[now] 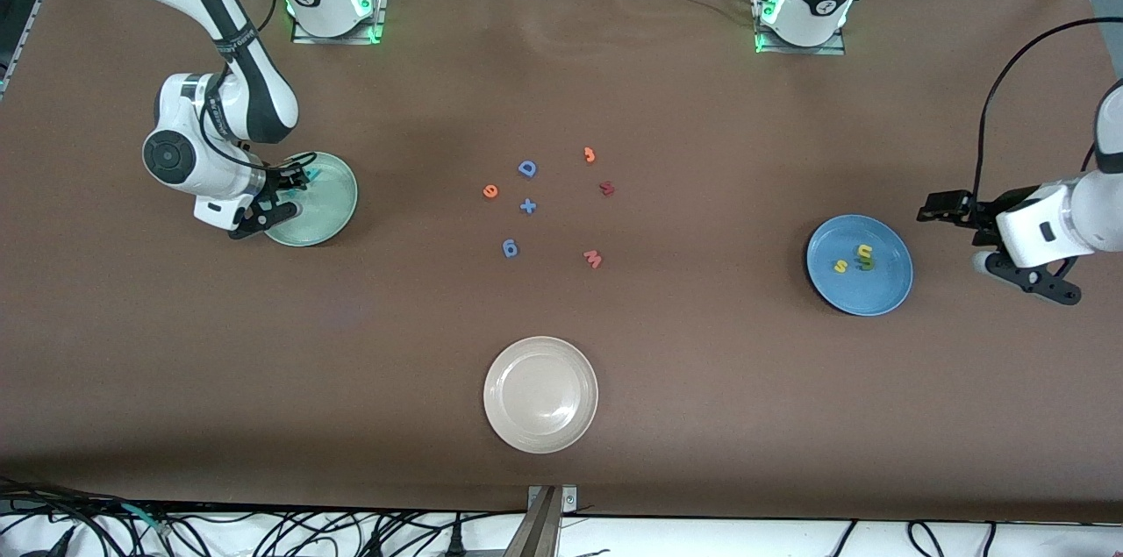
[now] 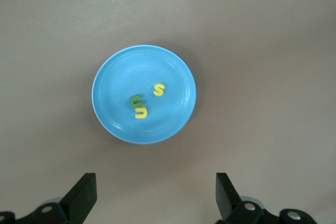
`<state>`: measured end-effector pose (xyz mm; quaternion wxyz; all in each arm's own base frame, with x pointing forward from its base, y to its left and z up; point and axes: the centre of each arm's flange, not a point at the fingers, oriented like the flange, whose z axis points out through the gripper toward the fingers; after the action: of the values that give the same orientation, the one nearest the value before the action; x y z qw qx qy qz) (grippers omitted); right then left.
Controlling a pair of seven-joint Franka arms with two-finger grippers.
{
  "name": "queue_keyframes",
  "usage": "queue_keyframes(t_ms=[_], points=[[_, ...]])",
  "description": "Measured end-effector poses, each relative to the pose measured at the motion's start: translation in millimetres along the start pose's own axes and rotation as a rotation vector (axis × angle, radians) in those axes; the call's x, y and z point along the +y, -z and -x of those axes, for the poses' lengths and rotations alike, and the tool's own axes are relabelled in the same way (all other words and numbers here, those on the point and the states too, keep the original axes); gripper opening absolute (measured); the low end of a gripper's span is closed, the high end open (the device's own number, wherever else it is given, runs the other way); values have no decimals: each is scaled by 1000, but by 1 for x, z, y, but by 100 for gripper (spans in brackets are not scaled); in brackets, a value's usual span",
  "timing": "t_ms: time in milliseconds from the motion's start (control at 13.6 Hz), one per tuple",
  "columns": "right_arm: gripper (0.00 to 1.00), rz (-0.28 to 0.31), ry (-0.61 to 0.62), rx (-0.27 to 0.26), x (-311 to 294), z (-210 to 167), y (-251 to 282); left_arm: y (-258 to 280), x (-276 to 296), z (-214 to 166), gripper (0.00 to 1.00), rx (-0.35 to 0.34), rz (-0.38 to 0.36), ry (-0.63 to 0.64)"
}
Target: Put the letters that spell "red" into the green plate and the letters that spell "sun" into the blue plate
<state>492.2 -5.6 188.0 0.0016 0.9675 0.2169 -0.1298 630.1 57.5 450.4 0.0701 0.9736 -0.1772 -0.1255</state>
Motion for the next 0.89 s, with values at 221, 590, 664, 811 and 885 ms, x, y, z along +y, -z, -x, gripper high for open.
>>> queue_keyframes(t_ms=[221, 590, 664, 811, 885], points=[[68, -26, -8, -22, 0, -5, 38, 21, 16, 2, 100, 14, -17, -11], [97, -122, -60, -34, -11, -23, 129, 53, 61, 10, 100, 14, -113, -19], [97, -124, -93, -42, -18, -28, 140, 56, 70, 10, 100, 7, -141, -15], [97, -124, -178, -56, -46, -41, 159, 58, 85, 6, 100, -6, -196, -6], [97, -127, -227, -57, -65, -49, 166, 58, 87, 4, 100, -3, -213, 7]])
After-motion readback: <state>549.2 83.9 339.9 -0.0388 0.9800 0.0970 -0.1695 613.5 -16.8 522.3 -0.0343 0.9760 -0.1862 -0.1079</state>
